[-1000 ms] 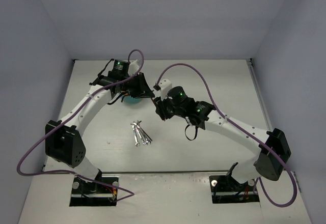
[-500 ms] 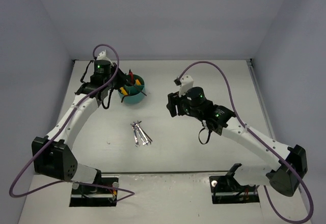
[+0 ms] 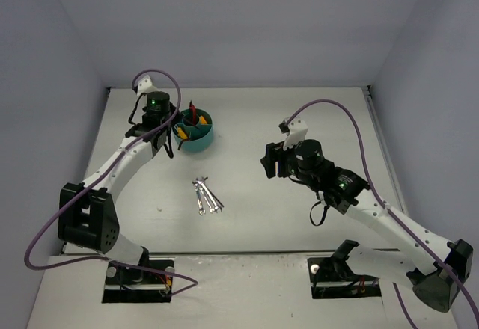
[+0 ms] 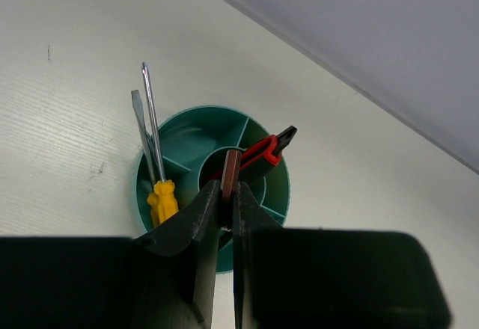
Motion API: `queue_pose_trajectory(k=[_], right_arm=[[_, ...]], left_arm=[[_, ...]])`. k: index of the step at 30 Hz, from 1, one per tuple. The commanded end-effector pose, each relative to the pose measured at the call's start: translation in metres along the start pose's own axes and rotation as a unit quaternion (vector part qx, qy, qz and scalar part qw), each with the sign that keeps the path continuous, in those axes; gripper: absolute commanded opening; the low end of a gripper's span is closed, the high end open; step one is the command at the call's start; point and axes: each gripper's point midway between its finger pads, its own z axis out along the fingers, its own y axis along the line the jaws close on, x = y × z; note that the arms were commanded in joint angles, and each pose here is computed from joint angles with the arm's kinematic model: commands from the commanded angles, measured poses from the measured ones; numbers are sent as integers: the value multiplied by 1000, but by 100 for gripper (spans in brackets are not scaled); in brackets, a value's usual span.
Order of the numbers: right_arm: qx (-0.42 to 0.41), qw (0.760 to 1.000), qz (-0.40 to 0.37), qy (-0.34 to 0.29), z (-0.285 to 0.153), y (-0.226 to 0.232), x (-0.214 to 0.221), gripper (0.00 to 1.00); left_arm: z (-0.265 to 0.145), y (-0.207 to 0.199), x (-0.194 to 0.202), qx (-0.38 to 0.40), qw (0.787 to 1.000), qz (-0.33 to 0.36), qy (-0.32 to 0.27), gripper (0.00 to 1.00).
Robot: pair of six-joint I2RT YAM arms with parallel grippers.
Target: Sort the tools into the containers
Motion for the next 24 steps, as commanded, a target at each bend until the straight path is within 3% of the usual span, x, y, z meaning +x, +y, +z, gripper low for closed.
queue_pose_trajectory(k=[1,7,20,24], right_arm=[[17,999,13,-23,-4,-7,-11,60],[18,1000,8,-11,0,-8,-3,60],[-6,999,4,40,22,5,19,60],[-19,999,-3,49,27,12,20,59]], left_arm=[[1,-25,-25,33,998,-20,-56,0],[4,-31,-4,34,999,2,-42,0],[1,-10,19,0,999,32,-20,26],[-14,-15,9,5,999,48,-18,35]])
